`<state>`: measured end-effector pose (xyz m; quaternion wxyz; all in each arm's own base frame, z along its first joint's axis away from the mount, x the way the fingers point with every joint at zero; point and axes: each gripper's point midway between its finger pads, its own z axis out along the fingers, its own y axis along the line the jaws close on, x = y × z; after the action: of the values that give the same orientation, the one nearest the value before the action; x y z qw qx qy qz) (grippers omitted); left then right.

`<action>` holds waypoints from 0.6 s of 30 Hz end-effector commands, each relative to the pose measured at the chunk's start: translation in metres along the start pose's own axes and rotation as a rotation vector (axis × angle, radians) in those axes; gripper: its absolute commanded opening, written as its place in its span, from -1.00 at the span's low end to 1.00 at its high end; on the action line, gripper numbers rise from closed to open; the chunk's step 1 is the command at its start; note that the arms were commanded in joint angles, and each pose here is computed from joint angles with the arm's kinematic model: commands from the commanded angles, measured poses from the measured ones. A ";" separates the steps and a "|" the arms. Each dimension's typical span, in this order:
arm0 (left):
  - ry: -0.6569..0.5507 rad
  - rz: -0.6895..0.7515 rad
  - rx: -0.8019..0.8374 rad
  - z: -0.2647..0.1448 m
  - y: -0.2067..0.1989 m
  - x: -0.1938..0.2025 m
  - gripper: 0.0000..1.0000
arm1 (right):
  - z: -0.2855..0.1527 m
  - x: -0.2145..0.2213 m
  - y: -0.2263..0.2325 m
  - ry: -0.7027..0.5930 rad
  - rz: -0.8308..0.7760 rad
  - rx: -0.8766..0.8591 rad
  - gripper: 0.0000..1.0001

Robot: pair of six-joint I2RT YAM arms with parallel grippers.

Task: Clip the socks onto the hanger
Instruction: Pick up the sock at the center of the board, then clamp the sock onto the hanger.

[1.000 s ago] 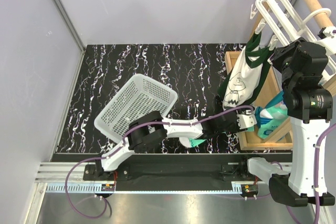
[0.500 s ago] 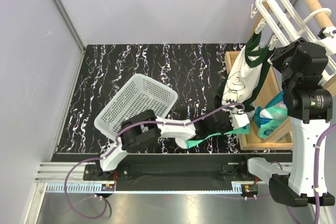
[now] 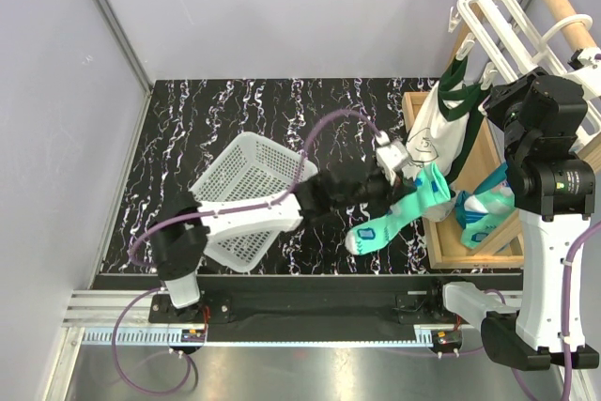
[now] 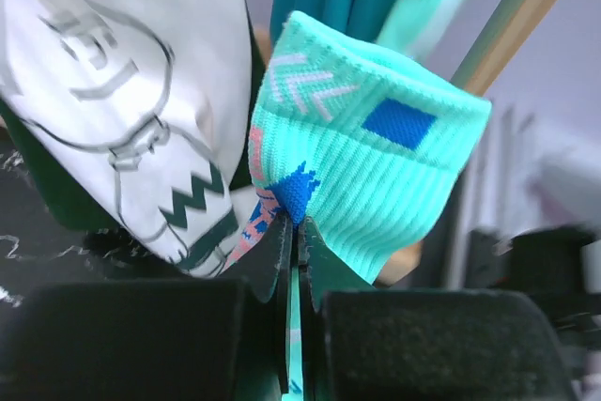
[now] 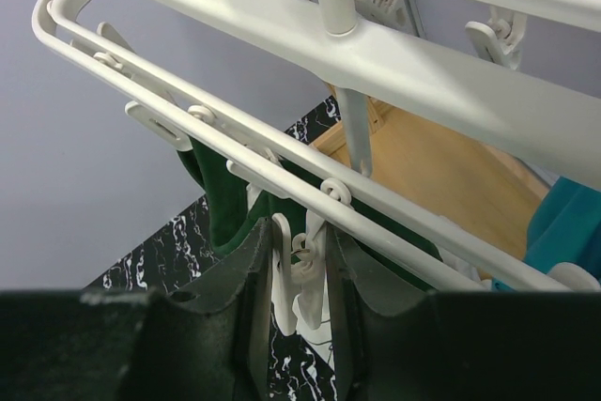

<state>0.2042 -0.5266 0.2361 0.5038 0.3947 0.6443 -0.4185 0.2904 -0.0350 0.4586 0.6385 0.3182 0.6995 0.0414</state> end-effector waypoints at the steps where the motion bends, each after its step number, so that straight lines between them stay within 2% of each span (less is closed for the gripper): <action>1: -0.157 -0.261 0.124 -0.022 -0.015 -0.086 -1.00 | -0.003 0.019 0.005 0.092 0.004 -0.038 -1.00; 3: -0.142 -0.335 0.159 -0.021 -0.014 -0.097 -1.00 | -0.003 0.018 0.006 0.093 0.007 -0.041 -1.00; 4: -0.166 -0.387 0.176 -0.022 -0.012 -0.117 -1.00 | -0.004 0.018 0.006 0.092 0.007 -0.042 -1.00; 8: -0.226 -0.440 0.235 -0.018 -0.016 -0.150 -1.00 | -0.004 0.020 0.008 0.099 0.012 -0.052 -1.00; 14: -0.249 -0.512 0.284 -0.004 -0.016 -0.175 -1.00 | -0.004 0.021 0.010 0.100 0.008 -0.070 -1.00; 18: -0.241 -0.536 0.287 0.004 -0.014 -0.178 -1.00 | -0.007 0.019 0.011 0.081 -0.005 -0.091 -1.00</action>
<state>0.2283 -0.5491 0.3853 0.3999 0.2312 0.6168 -0.6374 0.2887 -0.0280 0.4607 0.6411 0.3053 0.7015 0.0605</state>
